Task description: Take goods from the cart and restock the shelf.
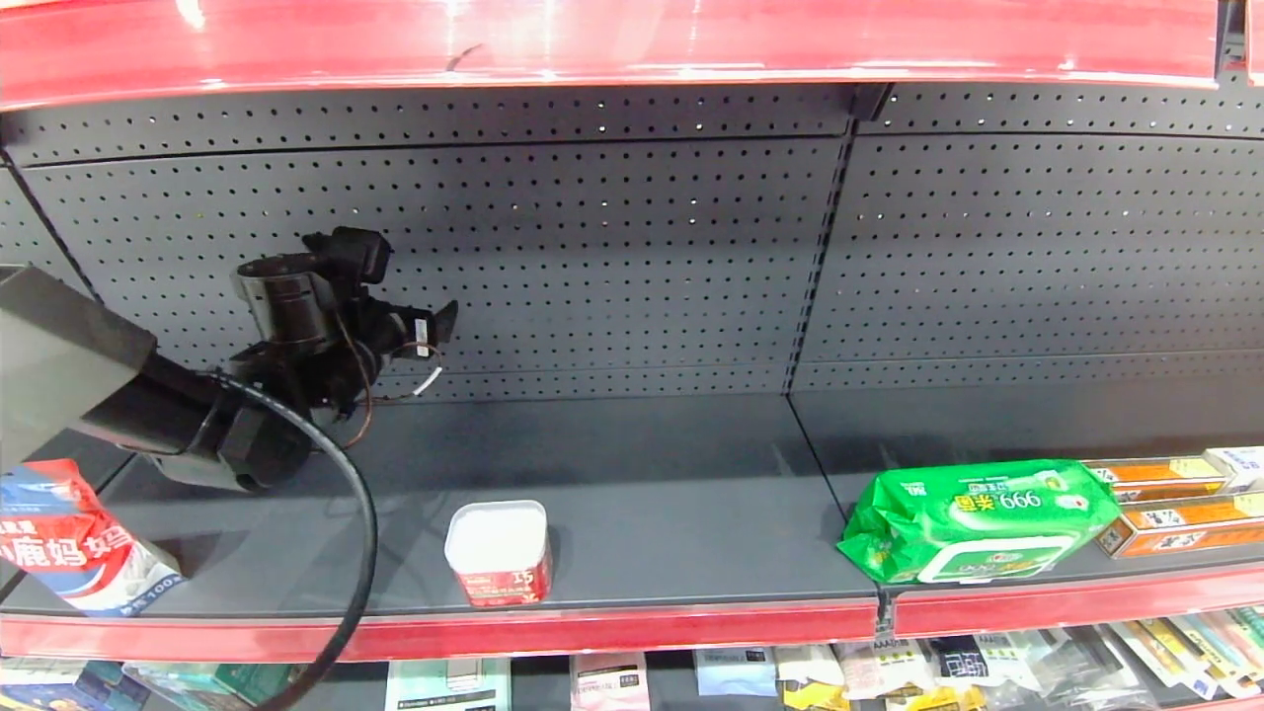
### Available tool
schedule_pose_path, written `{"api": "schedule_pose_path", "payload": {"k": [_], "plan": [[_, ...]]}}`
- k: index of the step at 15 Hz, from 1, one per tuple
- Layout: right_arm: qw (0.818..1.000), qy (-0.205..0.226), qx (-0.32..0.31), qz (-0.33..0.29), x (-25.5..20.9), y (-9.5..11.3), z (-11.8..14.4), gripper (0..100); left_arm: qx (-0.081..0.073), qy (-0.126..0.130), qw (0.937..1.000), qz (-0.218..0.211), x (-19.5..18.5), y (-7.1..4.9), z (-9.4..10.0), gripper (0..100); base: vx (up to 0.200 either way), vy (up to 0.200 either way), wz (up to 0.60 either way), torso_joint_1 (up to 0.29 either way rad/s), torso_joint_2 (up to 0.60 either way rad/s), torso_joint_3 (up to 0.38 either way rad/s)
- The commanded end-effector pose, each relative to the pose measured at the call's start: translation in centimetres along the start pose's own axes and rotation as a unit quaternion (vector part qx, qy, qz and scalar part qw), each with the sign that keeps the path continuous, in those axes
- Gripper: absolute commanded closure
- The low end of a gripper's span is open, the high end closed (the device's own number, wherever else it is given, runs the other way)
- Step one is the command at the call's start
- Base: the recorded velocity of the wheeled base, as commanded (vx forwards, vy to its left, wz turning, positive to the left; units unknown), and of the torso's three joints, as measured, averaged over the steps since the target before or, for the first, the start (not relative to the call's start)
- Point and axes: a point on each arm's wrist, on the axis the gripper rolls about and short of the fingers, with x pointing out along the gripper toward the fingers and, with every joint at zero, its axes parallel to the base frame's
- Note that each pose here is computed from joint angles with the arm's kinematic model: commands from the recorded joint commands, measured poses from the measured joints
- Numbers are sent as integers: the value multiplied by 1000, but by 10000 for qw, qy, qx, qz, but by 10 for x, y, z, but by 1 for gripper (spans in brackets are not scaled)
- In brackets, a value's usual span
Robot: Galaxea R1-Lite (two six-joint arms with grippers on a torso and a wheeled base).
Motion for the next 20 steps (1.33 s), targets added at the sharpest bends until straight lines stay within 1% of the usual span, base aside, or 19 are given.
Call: {"api": "schedule_pose_path", "payload": {"k": [1, 2, 3, 5, 7, 9, 10, 11, 12, 13, 14, 15, 16, 17, 19, 20], "plan": [[9999, 40, 93, 64, 5, -1, 6, 100, -133, -114, 9998, -136, -29, -18, 16, 0, 0, 0, 0, 0, 0, 0], [9998, 34, 153, 117, 7, -1, 9, 100, -151, -85, 9993, -324, -49, -25, 21, 0, 0, 0, 0, 0, 0, 0], [9996, -10, 174, 224, 8, -1, 12, 100, -173, -99, 9985, -516, -70, -27, 27, 0, 0, 0, 0, 0, 0, 0], [9993, 1, 207, 306, 10, -1, 13, 100, -137, -132, 9957, -912, -99, -29, 31, 0, 0, 0, 0, 0, 0, 0], [9990, 40, 211, 403, 11, 0, 12, 100, 75, -90, 9940, -1086, -139, -19, 27, 0, 0, 0, 0, 0, 0, 0], [9982, 152, 233, 526, 16, 2, 11, 100, 333, 72, 9908, -1312, -183, -6, 11, 0, 0, 0, 0, 0, 0, 0], [9973, 208, 269, 657, 19, 2, 11, 100, 503, 142, 9886, -1413, -204, 0, 2, 0, 0, 0, 0, 0, 0, 0], [9959, 219, 272, 833, 21, 3, 11, 100, 619, 139, 9871, -1470, -219, 4, -4, 0, 0, 0, 0, 0, 0, 0], [9941, 220, 278, 1022, 23, 4, 12, 100, 673, 137, 9866, -1480, -231, 8, -8, 0, 0, 0, 0, 0, 0, 0], [9927, 240, 260, 1154, 25, 5, 12, 100, 685, 73, 9866, -1477, -245, 12, -11, 0, 0, 0, 0, 0, 0, 0], [9922, 245, 261, 1194, 26, 5, 13, 100, 695, 49, 9866, -1473, -253, 15, -13, 0, 0, 0, 0, 0, 0, 0], [9922, 318, 245, 1182, 32, 5, 17, 100, 718, -28, 9869, -1444, -271, 22, -11, 0, 0, 0, 0, 0, 0, 0], [9920, 364, 244, 1185, 37, 4, 20, 100, 726, 11, 9869, -1444, -286, 27, -11, 0, 0, 0, 0, 0, 0, 0], [9920, 384, 253, 1174, 42, 4, 23, 100, 736, 112, 9873, -1401, -303, 34, -12, 0, 0, 0, 0, 0, 0, 0], [9922, 350, 284, 1164, 48, 3, 30, 100, 778, 480, 9890, -1166, -340, 48, -17, 0, 0, 0, 0, 0, 0, 0], [9922, 342, 276, 1162, 48, 2, 31, 100, 794, 569, 9892, -1097, -351, 52, -18, 0, 0, 0, 0, 0, 0, 0]]}}
